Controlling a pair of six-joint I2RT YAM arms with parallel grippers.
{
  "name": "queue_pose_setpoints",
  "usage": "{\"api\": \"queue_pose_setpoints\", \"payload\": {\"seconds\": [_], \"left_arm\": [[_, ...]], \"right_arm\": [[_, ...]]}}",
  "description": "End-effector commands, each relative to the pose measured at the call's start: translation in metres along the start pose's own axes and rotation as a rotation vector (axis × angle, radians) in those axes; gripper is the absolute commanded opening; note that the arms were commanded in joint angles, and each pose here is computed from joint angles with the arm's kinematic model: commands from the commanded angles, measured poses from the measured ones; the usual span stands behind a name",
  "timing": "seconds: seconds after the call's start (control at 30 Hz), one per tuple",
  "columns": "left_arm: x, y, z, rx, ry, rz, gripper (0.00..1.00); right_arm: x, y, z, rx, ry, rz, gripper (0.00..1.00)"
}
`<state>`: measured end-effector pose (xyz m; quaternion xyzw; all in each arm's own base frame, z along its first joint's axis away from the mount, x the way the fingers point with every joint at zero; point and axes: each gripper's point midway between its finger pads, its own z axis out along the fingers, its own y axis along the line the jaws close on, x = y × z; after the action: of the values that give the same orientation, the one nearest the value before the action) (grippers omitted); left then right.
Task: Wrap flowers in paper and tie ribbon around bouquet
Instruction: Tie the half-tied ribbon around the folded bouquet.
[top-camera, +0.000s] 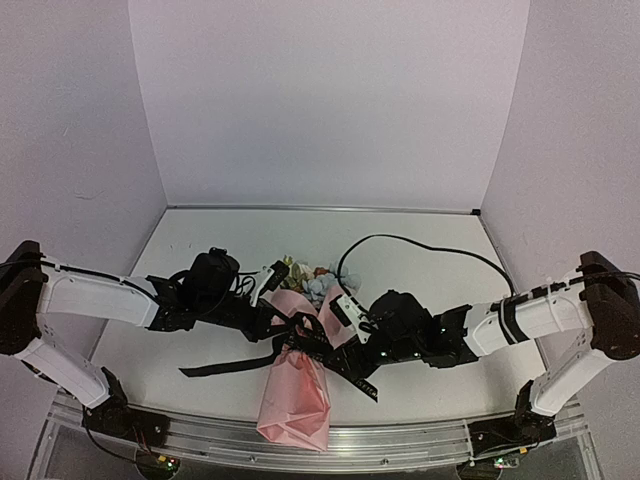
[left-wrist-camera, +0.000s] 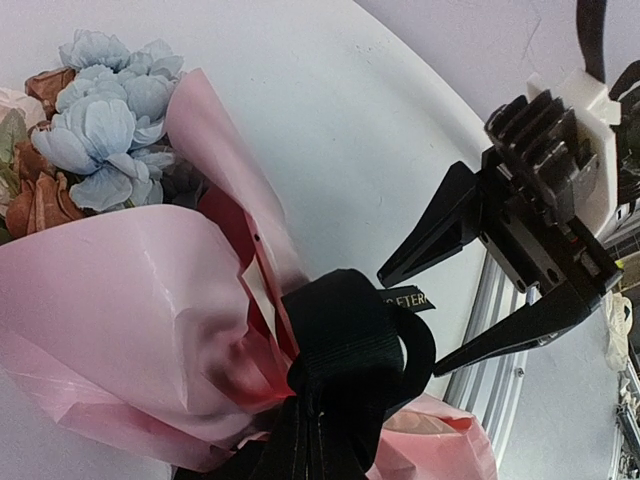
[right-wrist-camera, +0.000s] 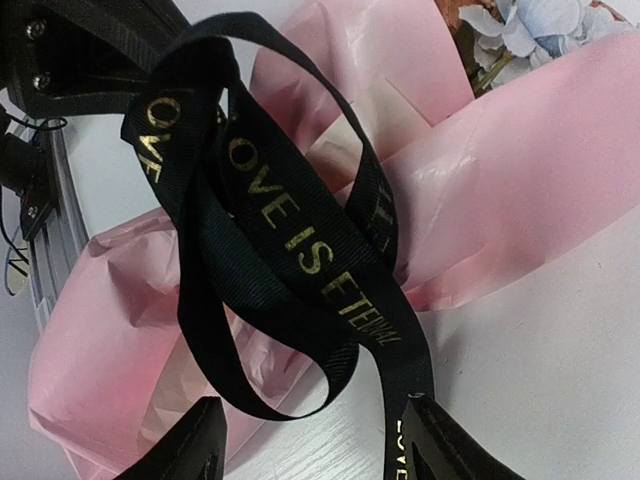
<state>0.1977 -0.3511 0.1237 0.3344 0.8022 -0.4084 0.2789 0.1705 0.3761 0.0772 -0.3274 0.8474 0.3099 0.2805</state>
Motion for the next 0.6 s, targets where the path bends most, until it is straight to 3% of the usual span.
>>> {"api": "queue_pose_setpoints", "payload": {"seconds": [0.0,0.3,0.4,0.47,0.57], "left_arm": [[-0.026,-0.011,-0.006,0.017,-0.062,0.026,0.00],[-0.025,-0.011,-0.006,0.022,-0.063,0.027,0.00],[-0.025,-0.011,-0.006,0.022,-0.063,0.027,0.00],[-0.026,-0.011,-0.006,0.019,-0.065,0.026,0.00],[-0.025,-0.008,-0.007,0.000,-0.065,0.020,0.00]], "right_arm": [[-0.014,0.006,0.004,-0.001,-0.025,0.042,0.60],[-0.025,0.014,0.011,-0.027,-0.056,0.068,0.54],[-0.025,0.016,0.013,-0.036,-0.052,0.075,0.47],[-0.024,0.017,0.013,-0.041,-0.047,0.078,0.37],[-0.022,0.017,0.013,-0.045,-0.043,0.080,0.12]]}}
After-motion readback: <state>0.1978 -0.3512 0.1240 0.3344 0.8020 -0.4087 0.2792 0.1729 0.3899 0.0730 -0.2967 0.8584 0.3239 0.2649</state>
